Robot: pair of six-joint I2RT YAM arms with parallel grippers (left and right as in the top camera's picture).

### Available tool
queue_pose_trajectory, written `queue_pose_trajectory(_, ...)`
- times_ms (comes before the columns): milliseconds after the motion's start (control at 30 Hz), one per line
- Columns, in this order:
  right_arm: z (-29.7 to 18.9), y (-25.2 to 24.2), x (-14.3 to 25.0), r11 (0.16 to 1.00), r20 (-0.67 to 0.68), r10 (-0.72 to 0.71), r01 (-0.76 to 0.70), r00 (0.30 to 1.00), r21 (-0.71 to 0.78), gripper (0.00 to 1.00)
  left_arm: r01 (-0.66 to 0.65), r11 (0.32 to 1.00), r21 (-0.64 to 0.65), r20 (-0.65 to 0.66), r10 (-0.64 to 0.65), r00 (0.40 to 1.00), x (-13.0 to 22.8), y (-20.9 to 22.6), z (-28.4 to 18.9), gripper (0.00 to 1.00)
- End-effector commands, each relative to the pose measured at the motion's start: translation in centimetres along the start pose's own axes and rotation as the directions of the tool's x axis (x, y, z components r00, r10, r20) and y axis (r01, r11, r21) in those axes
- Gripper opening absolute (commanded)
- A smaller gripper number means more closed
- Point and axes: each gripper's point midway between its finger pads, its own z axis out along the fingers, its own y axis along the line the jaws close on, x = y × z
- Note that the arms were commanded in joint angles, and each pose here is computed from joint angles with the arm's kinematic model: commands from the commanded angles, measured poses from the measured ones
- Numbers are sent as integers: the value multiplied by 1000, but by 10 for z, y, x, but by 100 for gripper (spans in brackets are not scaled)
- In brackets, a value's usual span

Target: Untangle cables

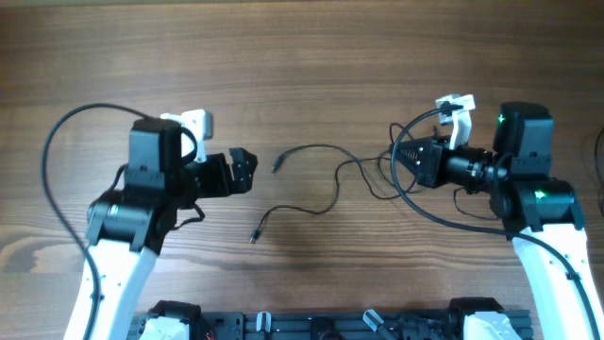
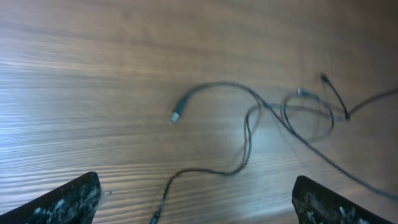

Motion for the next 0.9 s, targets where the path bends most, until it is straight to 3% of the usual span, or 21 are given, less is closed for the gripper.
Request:
queue_pose_trajectory(0,0,16,3,990,-19,-113,111,993,-86,4,-103,983,153,-88,118,989,12,-20,16,100)
queue_pose_trajectory(167,-1,19,9,980,-30,-172,168,985,-110,4,-176,940,292,-107,215,971,17,-39,24,100)
queue_pose_trajectory(467,-19,79,18,801,94,-391,389,916,-455,4,-288,881,374,-88,343,935,23,-73,46,100)
queue_pose_trajectory(633,-25,88,20,770,113,-390,391,914,-505,4,-371,818,440,-60,438,897,30,-104,72,98)
queue_pose_trajectory(733,-25,88,20,769,114,-391,392,913,-505,4,-488,733,474,-26,565,824,43,-115,85,97)
queue_pose_trajectory(867,-25,88,20,770,113,-388,389,915,-506,4,-547,653,523,-30,656,754,66,-128,97,91)
